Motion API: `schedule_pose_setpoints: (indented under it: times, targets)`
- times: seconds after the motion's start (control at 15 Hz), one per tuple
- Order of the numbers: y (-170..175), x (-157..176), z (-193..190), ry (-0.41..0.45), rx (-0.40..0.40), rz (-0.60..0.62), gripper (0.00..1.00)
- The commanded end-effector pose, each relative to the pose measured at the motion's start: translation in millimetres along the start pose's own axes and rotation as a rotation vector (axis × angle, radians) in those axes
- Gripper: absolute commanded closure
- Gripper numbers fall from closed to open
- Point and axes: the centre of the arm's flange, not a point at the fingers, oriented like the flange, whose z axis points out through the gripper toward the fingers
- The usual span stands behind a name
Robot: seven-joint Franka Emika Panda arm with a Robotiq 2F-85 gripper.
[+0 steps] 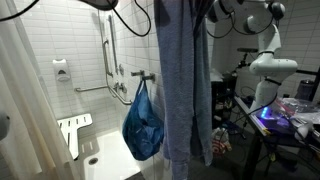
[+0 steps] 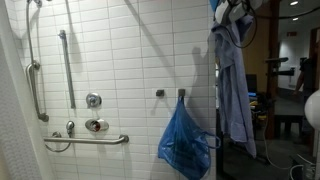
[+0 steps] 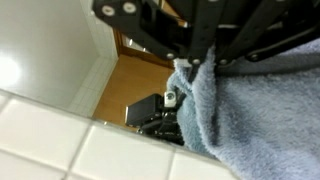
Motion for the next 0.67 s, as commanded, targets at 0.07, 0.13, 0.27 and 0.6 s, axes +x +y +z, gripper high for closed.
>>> schedule_pose_setpoints:
  times: [0.07, 0.13, 0.27, 0.6]
  targets:
    - [68.7, -66.2, -7.1, 0.01, 0.054, 0.107, 0.99]
    - [79.3, -73.4, -9.1, 0.016, 0.053, 0.132, 0.99]
    - [98.1, -86.6, -9.1, 0.021, 0.044, 0.175, 0.99]
    - [117.0, -119.5, -9.4, 0.03, 0.024, 0.227, 0.99]
